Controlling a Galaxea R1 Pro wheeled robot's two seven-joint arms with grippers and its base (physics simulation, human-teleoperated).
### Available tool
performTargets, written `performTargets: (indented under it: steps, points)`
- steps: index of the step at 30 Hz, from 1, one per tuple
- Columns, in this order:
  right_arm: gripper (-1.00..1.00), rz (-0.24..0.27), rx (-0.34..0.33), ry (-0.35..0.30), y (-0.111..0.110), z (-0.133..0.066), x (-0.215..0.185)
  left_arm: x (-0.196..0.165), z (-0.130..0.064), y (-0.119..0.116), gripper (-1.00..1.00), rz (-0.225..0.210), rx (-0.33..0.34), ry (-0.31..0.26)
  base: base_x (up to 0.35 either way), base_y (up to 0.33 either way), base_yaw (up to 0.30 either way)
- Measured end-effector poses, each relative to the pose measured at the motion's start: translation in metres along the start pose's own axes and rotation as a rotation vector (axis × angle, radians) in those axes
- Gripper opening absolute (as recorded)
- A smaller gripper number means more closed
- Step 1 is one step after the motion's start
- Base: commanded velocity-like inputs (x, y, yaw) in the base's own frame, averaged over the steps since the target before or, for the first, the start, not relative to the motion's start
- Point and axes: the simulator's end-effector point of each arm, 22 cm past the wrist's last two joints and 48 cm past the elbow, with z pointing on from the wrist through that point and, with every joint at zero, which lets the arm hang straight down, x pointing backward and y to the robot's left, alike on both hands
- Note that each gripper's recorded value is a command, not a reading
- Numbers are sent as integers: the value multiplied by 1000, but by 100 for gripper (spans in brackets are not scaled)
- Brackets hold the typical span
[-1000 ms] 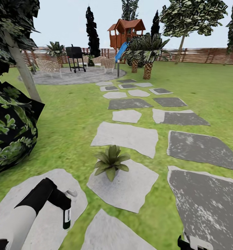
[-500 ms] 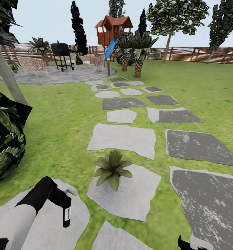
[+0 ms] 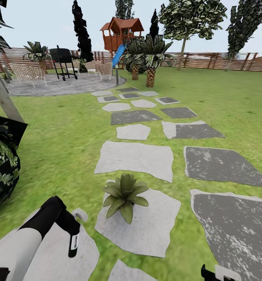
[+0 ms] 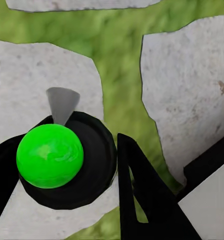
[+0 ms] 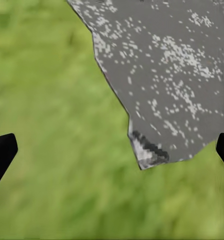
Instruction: Pick up the pesticide atomizer in the garden and spray insectifuge to fully cover both potted plants in the garden.
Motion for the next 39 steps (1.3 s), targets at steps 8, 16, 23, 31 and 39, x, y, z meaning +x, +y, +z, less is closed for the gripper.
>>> performTargets:
  steps: [8, 16, 23, 31, 39]
  points:
    - [100, -2, 1, -1, -1, 1, 0, 0, 1, -1, -100, -1, 2, 0, 80, 0, -1]
    - [100, 0, 1, 0, -1, 0, 0, -1, 1, -2, -100, 1, 2, -1, 229, 27, 0]
    - [100, 1, 1, 1, 0, 0, 0, -1, 1, -2, -100, 2, 3, 0, 212, 232, -195]
    - [100, 1, 3, 1, -1, 0, 0, 3, 1, -10, -100, 12, 41, 17, 15, 23, -118]
    - [100, -1, 3, 0, -2, 1, 0, 44, -10, -34, -100, 82, 158, 203, 0, 0, -1]
